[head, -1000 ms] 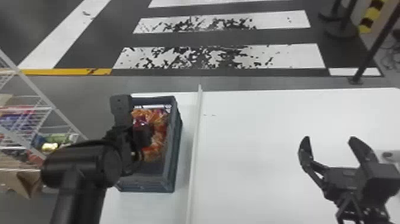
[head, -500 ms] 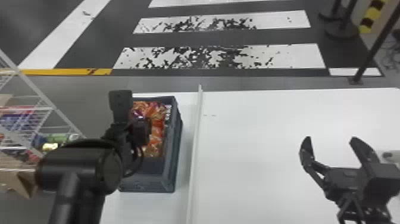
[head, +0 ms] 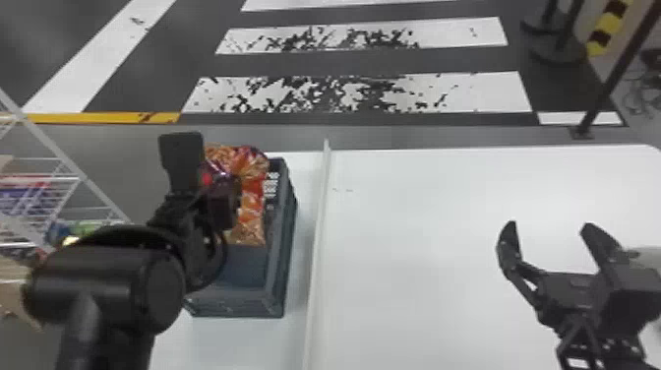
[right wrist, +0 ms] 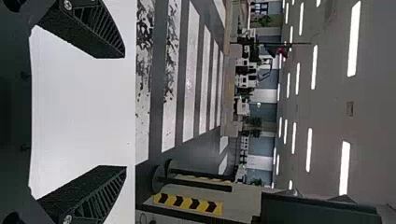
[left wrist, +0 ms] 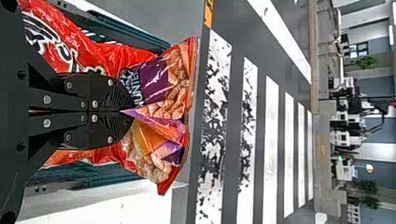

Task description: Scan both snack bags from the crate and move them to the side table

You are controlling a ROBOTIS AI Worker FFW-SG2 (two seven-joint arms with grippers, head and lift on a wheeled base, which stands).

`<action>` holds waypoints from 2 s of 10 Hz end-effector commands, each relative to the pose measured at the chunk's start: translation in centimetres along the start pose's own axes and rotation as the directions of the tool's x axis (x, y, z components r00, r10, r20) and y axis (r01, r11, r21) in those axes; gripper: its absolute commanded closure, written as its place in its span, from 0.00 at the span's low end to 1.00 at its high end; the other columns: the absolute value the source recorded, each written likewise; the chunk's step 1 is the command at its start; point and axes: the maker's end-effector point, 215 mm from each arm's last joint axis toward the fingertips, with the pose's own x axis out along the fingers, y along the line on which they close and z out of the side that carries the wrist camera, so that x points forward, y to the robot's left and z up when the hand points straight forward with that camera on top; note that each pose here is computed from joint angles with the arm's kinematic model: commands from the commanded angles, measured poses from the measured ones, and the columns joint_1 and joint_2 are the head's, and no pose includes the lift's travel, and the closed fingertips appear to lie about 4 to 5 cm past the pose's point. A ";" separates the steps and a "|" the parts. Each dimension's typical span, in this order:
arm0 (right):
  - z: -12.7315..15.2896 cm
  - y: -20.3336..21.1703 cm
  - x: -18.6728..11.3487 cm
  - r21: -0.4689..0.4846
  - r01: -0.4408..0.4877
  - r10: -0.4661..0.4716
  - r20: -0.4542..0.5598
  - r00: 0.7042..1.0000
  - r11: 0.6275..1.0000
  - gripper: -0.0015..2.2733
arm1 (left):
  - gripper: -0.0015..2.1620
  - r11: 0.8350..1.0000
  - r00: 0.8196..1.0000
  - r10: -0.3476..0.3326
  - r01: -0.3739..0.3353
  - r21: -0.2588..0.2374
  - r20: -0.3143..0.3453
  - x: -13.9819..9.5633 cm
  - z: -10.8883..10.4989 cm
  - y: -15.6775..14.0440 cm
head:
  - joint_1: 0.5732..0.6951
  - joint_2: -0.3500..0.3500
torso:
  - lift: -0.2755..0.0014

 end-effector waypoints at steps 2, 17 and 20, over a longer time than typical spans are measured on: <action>0.3 -1.3 0.2 -0.002 0.030 -0.030 0.010 0.999 1.000 0.03 | 0.81 1.000 0.999 -0.014 0.015 -0.004 0.049 -2.0 2.2 -0.2 | 1.00 0.66 | 0.89; 2.0 -4.2 0.3 -0.009 0.131 -0.130 0.078 0.989 0.991 0.04 | 0.80 0.802 0.806 -0.588 0.592 0.080 -0.072 -10.7 -2.9 -23.7 | 1.00 0.22 | 0.89; 2.8 -5.2 0.1 0.001 0.170 -0.169 0.107 0.980 0.985 0.04 | 0.80 0.751 0.760 -0.614 0.646 0.139 -0.215 -9.4 -9.5 -27.0 | 1.00 0.09 | 0.89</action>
